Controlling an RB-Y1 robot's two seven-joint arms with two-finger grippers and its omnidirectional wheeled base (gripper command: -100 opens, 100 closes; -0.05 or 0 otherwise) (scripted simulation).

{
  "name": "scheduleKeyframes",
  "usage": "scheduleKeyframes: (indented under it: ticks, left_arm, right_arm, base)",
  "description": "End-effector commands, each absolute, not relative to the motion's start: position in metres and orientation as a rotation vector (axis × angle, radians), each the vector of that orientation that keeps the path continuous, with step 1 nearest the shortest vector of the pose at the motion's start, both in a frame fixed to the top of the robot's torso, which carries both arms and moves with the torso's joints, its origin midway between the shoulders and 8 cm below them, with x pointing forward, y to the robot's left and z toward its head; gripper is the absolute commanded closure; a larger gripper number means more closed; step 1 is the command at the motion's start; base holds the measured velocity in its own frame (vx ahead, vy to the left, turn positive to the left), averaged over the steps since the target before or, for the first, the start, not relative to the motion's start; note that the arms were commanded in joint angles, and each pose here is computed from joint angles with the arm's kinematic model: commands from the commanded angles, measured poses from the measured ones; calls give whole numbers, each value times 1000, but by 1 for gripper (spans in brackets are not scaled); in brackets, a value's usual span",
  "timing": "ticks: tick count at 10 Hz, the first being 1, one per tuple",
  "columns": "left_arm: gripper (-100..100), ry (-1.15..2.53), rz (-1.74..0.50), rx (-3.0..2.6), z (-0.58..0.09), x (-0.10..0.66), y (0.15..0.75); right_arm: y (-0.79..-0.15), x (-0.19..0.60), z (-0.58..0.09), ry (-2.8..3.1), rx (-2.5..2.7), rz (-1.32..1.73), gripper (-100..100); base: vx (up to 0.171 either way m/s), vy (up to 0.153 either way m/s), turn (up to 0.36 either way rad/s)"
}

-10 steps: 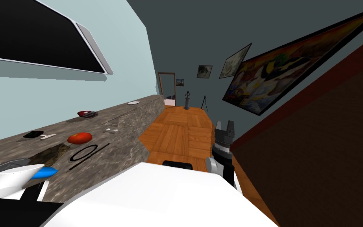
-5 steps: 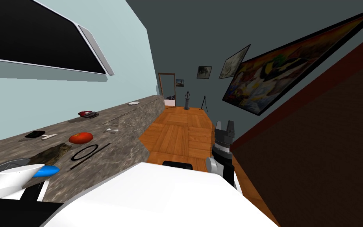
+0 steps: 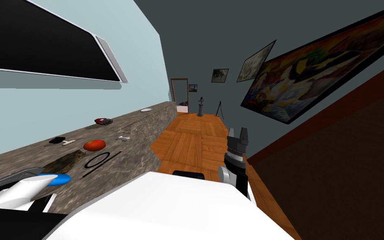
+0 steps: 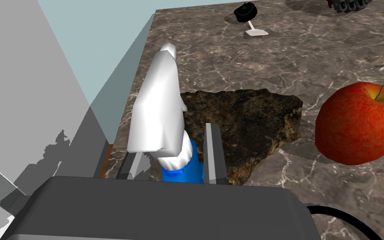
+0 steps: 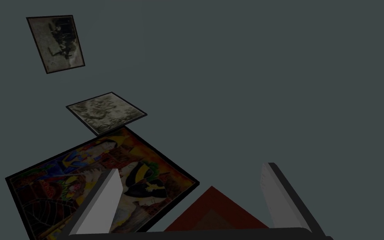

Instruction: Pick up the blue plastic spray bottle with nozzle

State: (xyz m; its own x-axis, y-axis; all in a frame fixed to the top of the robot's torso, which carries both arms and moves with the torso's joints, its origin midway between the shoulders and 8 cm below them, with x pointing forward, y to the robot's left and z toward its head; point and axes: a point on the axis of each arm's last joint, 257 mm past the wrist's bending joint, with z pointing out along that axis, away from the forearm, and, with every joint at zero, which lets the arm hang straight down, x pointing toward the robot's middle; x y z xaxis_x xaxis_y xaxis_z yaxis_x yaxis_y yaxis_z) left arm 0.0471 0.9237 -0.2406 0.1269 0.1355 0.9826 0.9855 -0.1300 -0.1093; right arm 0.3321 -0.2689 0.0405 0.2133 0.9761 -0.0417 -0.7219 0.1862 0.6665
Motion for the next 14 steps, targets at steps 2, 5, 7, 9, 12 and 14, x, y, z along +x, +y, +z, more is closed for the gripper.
scheduleKeyframes:
  ticks: [2, 5, 7, 9, 12, 14]
  left_arm:
    - [100, -1244, -1134, -1482, -270, 38, 912]
    - [100, -1301, -1187, -1457, -272, 43, 909]
    - [100, -1219, -1171, -1443, -247, 45, 918]
    - [100, -1205, -1186, -1436, -221, 41, 933]
    - [100, -1202, -1187, -1434, -219, 42, 934]
    - [100, -1192, -1195, -1429, -204, 41, 941]
  right_arm:
    - [-269, 332, 41, 526, 585, 1276, 0]
    - [-269, 332, 41, 526, 585, 1276, 0]
    - [-269, 332, 41, 526, 585, 1276, 0]
    - [-269, 332, 41, 526, 585, 1276, 0]
    - [-269, 332, 41, 526, 585, 1276, 0]
    - [-269, 332, 41, 526, 585, 1276, 0]
  base:
    - [3, 3, -12]
    - [-2, -2, -1]
    - [-3, -12, 4]
    - [6, -38, 13]
    - [30, -57, 13]
    - [10, -11, -3]
